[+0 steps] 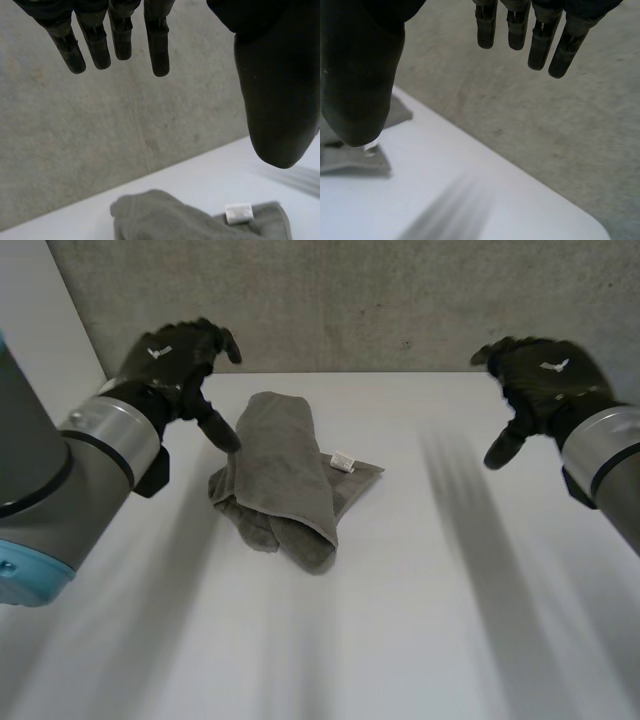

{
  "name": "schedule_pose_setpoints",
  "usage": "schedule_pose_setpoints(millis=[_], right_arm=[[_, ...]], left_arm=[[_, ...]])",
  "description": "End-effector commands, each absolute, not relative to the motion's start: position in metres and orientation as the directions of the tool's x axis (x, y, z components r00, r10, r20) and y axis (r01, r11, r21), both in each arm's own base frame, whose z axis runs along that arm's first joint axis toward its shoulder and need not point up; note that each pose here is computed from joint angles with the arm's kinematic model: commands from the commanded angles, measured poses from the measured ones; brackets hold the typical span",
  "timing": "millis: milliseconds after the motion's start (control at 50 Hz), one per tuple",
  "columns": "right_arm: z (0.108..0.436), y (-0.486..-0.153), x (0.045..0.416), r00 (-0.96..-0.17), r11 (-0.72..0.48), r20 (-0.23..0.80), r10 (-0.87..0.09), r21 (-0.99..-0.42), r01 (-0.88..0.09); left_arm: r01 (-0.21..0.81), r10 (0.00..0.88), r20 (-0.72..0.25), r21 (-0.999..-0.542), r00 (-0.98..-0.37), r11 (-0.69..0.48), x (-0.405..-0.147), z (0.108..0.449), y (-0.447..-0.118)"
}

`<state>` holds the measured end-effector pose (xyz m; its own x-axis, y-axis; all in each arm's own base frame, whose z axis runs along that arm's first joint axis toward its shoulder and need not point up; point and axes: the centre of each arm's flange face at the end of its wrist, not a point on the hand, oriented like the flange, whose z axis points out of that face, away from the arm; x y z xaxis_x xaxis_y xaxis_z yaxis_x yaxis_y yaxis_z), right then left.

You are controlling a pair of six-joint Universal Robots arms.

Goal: Fold the towel.

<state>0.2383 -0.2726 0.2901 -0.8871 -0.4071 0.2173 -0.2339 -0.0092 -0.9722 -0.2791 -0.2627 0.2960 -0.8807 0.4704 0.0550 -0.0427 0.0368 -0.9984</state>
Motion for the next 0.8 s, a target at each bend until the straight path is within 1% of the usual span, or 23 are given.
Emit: schedule_pose_setpoints(millis=[20, 40, 80, 100, 120, 140, 160, 180, 200, 220, 240, 260, 300, 320, 340, 360, 400, 480, 520, 680, 800], right_arm=[[0.245, -0.271, 0.275, -0.76, -0.009, 0.288, -0.583, -0.937, -0.348], [0.245, -0.271, 0.275, -0.76, -0.009, 0.288, -0.583, -0.937, -0.348], [0.222, -0.277, 0.295, -0.719, -0.019, 0.297, -0.629, -0.93, -0.368], [0.222, -0.277, 0.296, -0.719, -0.019, 0.297, -0.629, -0.93, -0.368], [0.209, -0.283, 0.304, -0.709, -0.022, 0.299, -0.639, -0.928, -0.372], [0.209, -0.283, 0.304, -0.709, -0.022, 0.299, -0.639, -0.928, -0.372], [0.197, -0.289, 0.313, -0.701, -0.026, 0.299, -0.648, -0.928, -0.373], [0.185, -0.292, 0.323, -0.692, -0.028, 0.3, -0.657, -0.927, -0.375], [0.185, -0.292, 0.323, -0.692, -0.028, 0.3, -0.657, -0.927, -0.375], [0.174, -0.295, 0.332, -0.683, -0.033, 0.302, -0.666, -0.926, -0.377], [0.162, -0.298, 0.34, -0.672, -0.036, 0.305, -0.674, -0.923, -0.383], [0.162, -0.298, 0.34, -0.672, -0.036, 0.305, -0.674, -0.923, -0.383], [0.142, -0.306, 0.35, -0.663, -0.041, 0.316, -0.679, -0.917, -0.396], [0.142, -0.306, 0.35, -0.663, -0.041, 0.316, -0.679, -0.917, -0.396], [0.135, -0.311, 0.354, -0.659, -0.051, 0.327, -0.677, -0.915, -0.401], [0.135, -0.311, 0.354, -0.659, -0.051, 0.327, -0.677, -0.915, -0.401], [0.12, -0.315, 0.364, -0.643, -0.074, 0.351, -0.681, -0.906, -0.416], [0.114, -0.321, 0.372, -0.633, -0.108, 0.383, -0.672, -0.897, -0.428], [0.109, -0.332, 0.376, -0.642, -0.13, 0.411, -0.647, -0.889, -0.439], [0.103, -0.346, 0.384, -0.653, -0.157, 0.426, -0.626, -0.889, -0.43], [0.102, -0.35, 0.386, -0.653, -0.168, 0.427, -0.626, -0.891, -0.422]], left_arm=[[0.063, 0.542, 0.013, -0.991, -0.84, 0.122, -0.293, 0.249, -0.273], [0.064, 0.542, 0.013, -0.991, -0.84, 0.122, -0.293, 0.248, -0.273], [0.128, 0.562, -0.028, -0.982, -0.827, 0.14, -0.297, 0.226, -0.279], [0.128, 0.562, -0.028, -0.982, -0.827, 0.14, -0.297, 0.226, -0.279], [0.158, 0.565, -0.048, -0.977, -0.824, 0.146, -0.298, 0.215, -0.282], [0.186, 0.568, -0.068, -0.971, -0.82, 0.152, -0.299, 0.205, -0.285], [0.186, 0.568, -0.068, -0.971, -0.82, 0.152, -0.299, 0.205, -0.285], [0.208, 0.571, -0.085, -0.966, -0.817, 0.153, -0.3, 0.195, -0.288], [0.225, 0.574, -0.096, -0.962, -0.813, 0.157, -0.301, 0.185, -0.291], [0.225, 0.574, -0.097, -0.962, -0.813, 0.157, -0.301, 0.184, -0.291], [0.238, 0.577, -0.105, -0.958, -0.81, 0.159, -0.302, 0.175, -0.293], [0.238, 0.577, -0.105, -0.958, -0.81, 0.159, -0.302, 0.175, -0.293], [0.241, 0.576, -0.112, -0.959, -0.81, 0.152, -0.305, 0.161, -0.299], [0.241, 0.576, -0.112, -0.959, -0.81, 0.152, -0.305, 0.161, -0.299], [0.239, 0.574, -0.115, -0.96, -0.811, 0.144, -0.306, 0.155, -0.302], [0.234, 0.574, -0.117, -0.963, -0.81, 0.133, -0.308, 0.15, -0.304], [0.228, 0.573, -0.122, -0.966, -0.811, 0.118, -0.31, 0.147, -0.307], [0.216, 0.565, -0.129, -0.972, -0.815, 0.09, -0.312, 0.142, -0.313], [0.211, 0.564, -0.134, -0.975, -0.815, 0.073, -0.314, 0.138, -0.317], [0.225, 0.564, -0.147, -0.972, -0.813, 0.07, -0.317, 0.127, -0.323], [0.233, 0.565, -0.156, -0.97, -0.81, 0.066, -0.318, 0.123, -0.326]])
